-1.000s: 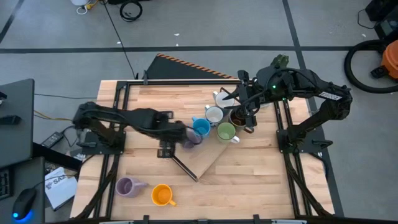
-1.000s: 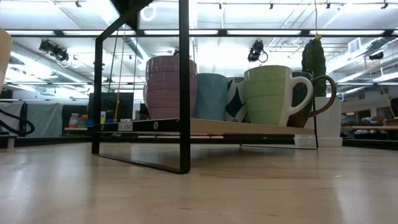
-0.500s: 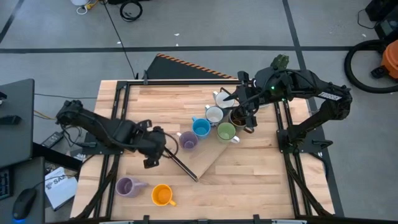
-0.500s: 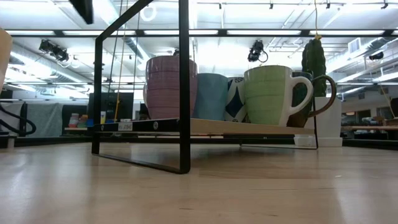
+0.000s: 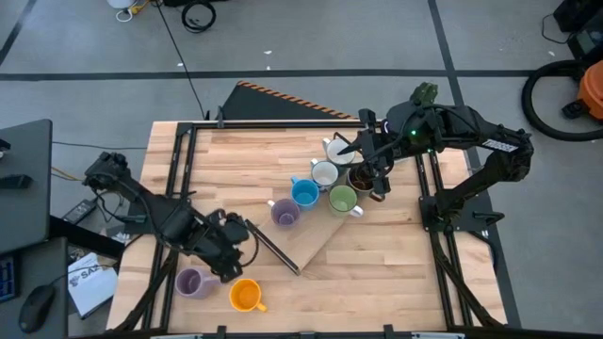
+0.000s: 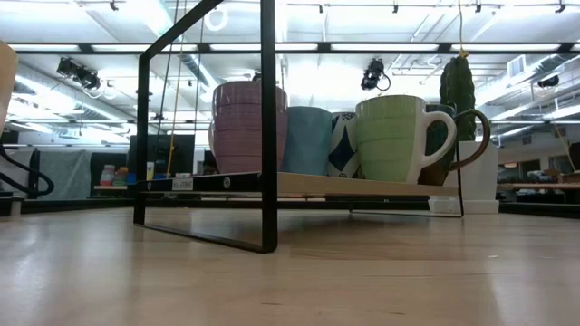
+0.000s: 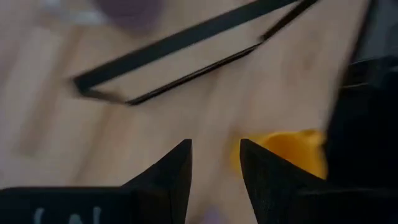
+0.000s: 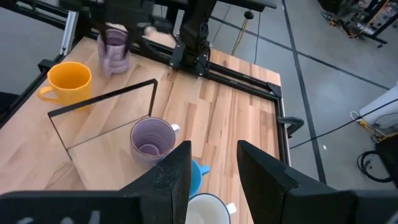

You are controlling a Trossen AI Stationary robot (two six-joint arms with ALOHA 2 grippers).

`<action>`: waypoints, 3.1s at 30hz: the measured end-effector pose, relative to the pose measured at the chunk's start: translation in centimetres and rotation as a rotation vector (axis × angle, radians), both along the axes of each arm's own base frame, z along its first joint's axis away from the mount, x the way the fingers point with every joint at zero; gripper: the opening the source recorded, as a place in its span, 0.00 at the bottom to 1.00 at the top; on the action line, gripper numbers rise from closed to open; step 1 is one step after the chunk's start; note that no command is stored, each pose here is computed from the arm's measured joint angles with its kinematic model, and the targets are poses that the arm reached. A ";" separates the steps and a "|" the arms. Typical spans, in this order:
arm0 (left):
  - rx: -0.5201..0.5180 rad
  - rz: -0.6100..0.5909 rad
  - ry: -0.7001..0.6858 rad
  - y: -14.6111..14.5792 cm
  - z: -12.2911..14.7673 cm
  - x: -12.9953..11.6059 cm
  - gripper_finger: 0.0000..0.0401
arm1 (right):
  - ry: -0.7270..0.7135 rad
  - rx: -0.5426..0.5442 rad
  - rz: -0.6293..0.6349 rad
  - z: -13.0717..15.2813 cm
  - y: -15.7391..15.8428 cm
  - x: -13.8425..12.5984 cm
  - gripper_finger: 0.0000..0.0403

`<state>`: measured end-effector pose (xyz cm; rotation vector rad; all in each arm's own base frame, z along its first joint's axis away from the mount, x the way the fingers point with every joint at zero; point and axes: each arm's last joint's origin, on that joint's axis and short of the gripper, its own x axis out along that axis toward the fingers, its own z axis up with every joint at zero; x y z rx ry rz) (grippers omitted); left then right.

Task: Place coffee mugs
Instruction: Put the yellow mug on the shelf

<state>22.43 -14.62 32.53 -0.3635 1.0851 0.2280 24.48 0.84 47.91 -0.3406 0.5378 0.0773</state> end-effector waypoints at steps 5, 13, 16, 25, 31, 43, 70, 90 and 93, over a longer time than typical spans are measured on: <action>-0.096 0.004 0.002 -1.8 -1.3 1.6 0.35 | 0.002 0.020 -0.010 -0.6 0.1 0.5 0.33; -0.215 -0.084 0.229 -4.1 -5.2 3.6 0.35 | 0.092 0.049 -0.014 -3.4 1.1 1.5 0.33; -0.221 -0.109 0.280 -4.4 -6.2 3.9 0.35 | 0.108 0.020 -0.045 -4.1 1.6 1.7 0.33; -0.128 -0.063 0.361 -4.5 -8.5 4.5 0.35 | 0.086 0.000 -0.020 -4.2 3.0 1.8 0.33; -0.131 -0.058 0.371 -5.2 -9.4 4.8 0.35 | 0.078 -0.005 -0.009 -4.1 3.2 1.8 0.33; -0.088 -0.109 0.398 -5.3 -11.1 4.2 0.20 | 0.078 -0.027 0.007 -4.1 3.2 1.7 0.33; -0.450 -0.464 -0.155 0.0 0.7 13.2 0.06 | 0.018 -0.089 -0.077 -1.3 2.6 0.1 0.33; -0.176 -0.232 -0.182 11.9 0.8 16.5 0.06 | -0.188 -0.071 -0.101 2.3 1.1 -4.2 0.33; -0.143 -0.234 -0.130 11.8 0.2 17.5 0.06 | -0.204 -0.089 -0.090 2.5 1.1 -4.1 0.33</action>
